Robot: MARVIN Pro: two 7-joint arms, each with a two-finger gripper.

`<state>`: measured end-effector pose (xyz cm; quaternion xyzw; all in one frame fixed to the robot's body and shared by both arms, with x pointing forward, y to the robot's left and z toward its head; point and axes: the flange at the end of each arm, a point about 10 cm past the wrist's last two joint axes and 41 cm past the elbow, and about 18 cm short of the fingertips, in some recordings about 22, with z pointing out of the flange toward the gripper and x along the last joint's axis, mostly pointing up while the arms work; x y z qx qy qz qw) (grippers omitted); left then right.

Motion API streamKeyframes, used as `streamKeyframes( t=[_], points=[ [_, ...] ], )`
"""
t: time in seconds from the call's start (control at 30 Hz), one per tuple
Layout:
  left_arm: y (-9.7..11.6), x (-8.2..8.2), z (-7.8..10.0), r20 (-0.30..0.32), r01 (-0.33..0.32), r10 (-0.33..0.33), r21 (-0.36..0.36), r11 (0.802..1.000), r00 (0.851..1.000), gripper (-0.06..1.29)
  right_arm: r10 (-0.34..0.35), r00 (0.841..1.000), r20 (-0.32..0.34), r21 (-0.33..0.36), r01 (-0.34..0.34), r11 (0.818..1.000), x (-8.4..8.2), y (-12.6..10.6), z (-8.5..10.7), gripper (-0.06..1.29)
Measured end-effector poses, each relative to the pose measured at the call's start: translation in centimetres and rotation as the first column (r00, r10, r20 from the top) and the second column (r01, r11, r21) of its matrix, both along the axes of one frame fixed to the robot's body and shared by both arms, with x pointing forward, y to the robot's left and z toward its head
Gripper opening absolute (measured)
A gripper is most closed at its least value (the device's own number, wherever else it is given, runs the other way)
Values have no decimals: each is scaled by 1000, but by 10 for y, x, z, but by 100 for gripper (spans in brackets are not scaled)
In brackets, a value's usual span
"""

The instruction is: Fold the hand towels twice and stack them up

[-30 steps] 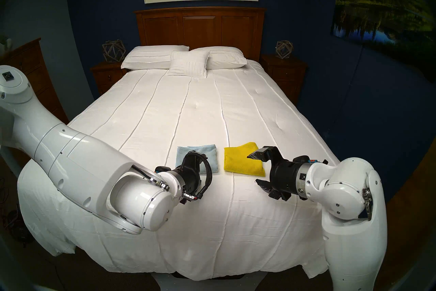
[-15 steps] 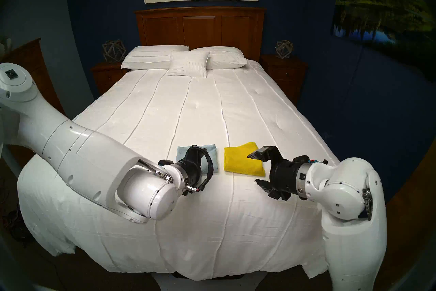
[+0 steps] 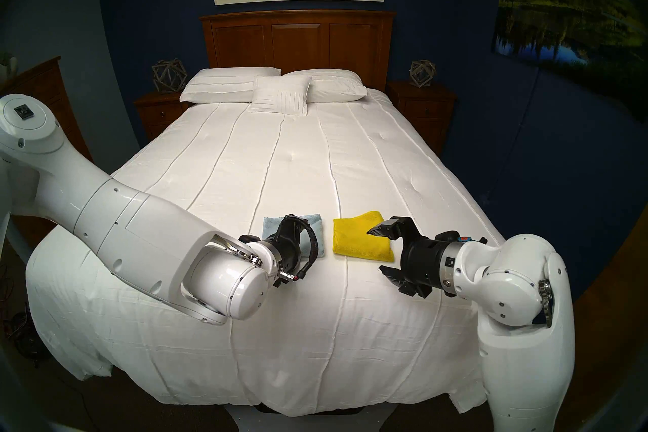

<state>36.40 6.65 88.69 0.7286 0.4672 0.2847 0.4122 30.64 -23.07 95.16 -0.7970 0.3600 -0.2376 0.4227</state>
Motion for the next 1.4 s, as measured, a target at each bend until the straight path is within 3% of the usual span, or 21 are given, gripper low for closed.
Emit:
streamKeyframes(
  t=[0.27, 0.5, 0.57, 0.63, 0.83, 1.1, 1.4],
  points=[
    [1, 10, -3, 7, -5, 5, 9, 1000, 1000, 100, 0, 1000, 0, 1, 0, 1000, 0, 0, 0, 122],
    [6, 19, -7, -6, -12, 12, 20, 1000, 1000, 96, -1, 1000, 0, 1, 1, 1000, 0, 0, 0, 122],
    [7, 22, -8, -11, -14, 14, 22, 1000, 1000, 82, -1, 1000, 0, 1, 1, 1000, 0, 0, 0, 122],
    [9, 25, -10, -16, -15, 16, 23, 1000, 1000, 55, -2, 1000, 1, 1, 2, 1000, 0, 0, 0, 122],
    [10, 27, -11, -22, -7, 8, 20, 1000, 1000, 45, -18, 1000, 7, -2, 18, 1000, 0, -6, 2, 122],
    [2, 21, 4, -2, 23, -23, 23, 999, 1000, 6, -41, 999, 17, -14, 41, 999, -3, -18, 7, 122],
    [-12, 30, 32, 52, 40, -41, 5, 999, 998, 5, -60, 998, 16, -24, 61, 998, -7, -27, 8, 122]
  ],
)
